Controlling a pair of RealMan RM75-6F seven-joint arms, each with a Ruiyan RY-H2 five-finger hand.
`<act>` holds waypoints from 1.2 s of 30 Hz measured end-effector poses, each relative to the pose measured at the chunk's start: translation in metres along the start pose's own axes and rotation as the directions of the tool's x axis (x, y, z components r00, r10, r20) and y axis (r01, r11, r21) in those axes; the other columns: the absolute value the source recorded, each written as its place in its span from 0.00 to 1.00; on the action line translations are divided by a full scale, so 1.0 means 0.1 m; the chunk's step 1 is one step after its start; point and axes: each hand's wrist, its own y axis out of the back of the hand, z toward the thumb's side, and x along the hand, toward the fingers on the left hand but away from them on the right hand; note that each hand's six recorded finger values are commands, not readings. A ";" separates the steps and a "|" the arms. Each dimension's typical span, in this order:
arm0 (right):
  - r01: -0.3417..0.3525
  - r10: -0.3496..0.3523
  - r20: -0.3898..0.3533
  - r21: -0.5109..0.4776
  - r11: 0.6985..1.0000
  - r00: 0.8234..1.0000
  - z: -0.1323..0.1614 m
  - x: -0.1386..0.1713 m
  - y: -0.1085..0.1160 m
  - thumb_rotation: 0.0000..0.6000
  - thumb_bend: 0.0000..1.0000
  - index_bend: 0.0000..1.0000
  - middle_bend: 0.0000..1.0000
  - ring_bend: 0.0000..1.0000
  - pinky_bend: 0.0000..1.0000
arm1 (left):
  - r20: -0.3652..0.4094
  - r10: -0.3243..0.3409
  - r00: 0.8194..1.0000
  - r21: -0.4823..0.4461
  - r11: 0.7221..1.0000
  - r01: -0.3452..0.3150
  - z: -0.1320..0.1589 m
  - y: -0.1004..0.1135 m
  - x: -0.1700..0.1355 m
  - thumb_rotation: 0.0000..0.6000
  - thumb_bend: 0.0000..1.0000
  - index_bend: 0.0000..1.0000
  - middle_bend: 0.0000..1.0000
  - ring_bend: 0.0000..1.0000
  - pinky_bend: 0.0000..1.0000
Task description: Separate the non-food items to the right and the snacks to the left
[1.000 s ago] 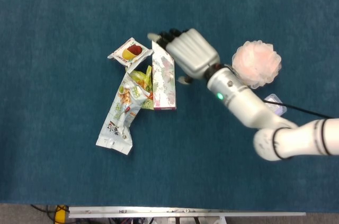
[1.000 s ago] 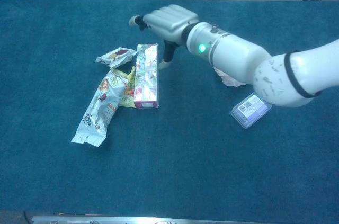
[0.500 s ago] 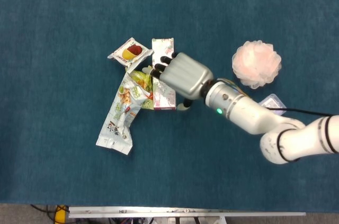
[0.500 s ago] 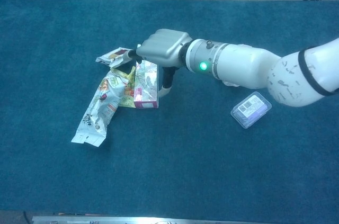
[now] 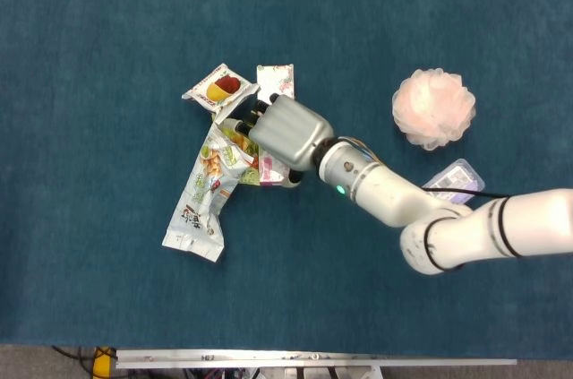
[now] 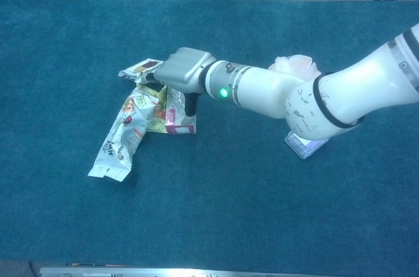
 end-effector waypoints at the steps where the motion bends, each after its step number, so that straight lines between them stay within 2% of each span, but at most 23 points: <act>1: -0.002 0.002 0.005 0.000 1.000 1.000 0.00 -0.02 -0.01 0.81 0.00 0.04 0.27 0.18 0.29 | -0.001 0.000 1.000 0.000 1.000 0.000 0.00 0.00 0.00 1.00 0.23 0.00 0.01 0.00 0.03; 8: -0.027 0.026 0.030 0.012 1.000 0.999 -0.06 -0.09 -0.09 0.80 0.00 0.04 0.27 0.18 0.29 | -0.002 0.000 1.000 -0.001 1.000 0.000 -0.01 0.00 0.00 1.00 0.23 0.00 0.01 0.00 0.03; 15: -0.039 0.038 0.041 0.026 0.999 0.998 -0.16 0.00 -0.12 0.81 0.00 0.03 0.27 0.18 0.29 | 0.003 0.002 1.000 -0.003 1.000 -0.002 0.00 0.00 0.00 1.00 0.23 0.00 0.01 0.00 0.03; 24: -0.070 0.067 0.068 0.040 0.997 0.995 -0.44 0.33 -0.19 0.81 0.00 0.03 0.27 0.18 0.29 | 0.019 -0.003 1.000 -0.002 1.000 0.003 0.06 -0.02 0.02 1.00 0.23 0.00 0.01 0.00 0.03; 36: -0.099 0.098 0.117 -0.002 0.995 0.988 -0.81 0.90 -0.37 0.81 0.00 0.03 0.27 0.18 0.29 | 0.032 -0.010 0.999 -0.003 1.000 0.010 0.13 -0.04 0.04 1.00 0.23 0.00 0.01 0.00 0.03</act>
